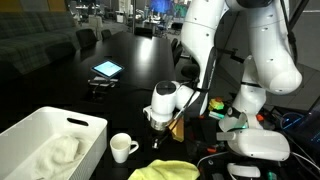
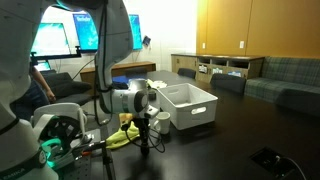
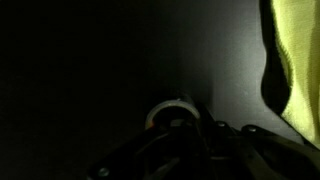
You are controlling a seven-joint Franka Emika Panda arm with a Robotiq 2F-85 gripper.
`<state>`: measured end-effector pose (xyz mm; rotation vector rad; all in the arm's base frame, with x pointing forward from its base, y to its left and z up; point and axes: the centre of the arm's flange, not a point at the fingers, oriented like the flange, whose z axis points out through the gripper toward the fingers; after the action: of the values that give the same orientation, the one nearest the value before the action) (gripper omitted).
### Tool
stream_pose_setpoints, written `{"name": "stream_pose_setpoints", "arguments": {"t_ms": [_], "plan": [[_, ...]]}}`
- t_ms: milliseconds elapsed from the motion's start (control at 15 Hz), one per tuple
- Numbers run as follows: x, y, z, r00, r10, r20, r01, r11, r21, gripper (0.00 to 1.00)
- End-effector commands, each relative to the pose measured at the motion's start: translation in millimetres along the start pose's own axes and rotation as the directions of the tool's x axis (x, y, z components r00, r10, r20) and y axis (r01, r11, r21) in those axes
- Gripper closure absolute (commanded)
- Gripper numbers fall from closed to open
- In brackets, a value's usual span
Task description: Place the white towel in the white storage box, put the black masking tape in the white mug, put the yellow towel in the box, place the green marker inside the mug
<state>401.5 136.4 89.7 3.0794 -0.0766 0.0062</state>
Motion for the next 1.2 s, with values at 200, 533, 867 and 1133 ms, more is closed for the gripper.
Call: {"name": "stream_pose_setpoints", "arguments": {"t_ms": [200, 533, 867, 1133], "plan": [[-18, 0, -52, 0.998, -0.026, -0.052, 0.024, 0.999, -0.035, 0.86], [-21, -20, -87, 0.989, -0.080, -0.125, 0.077, 0.996, -0.034, 0.86], [-20, -43, -119, 0.969, -0.074, -0.237, 0.080, 0.997, 0.014, 0.86], [-14, -59, -143, 0.950, -0.025, -0.312, 0.044, 0.997, 0.056, 0.86]]}}
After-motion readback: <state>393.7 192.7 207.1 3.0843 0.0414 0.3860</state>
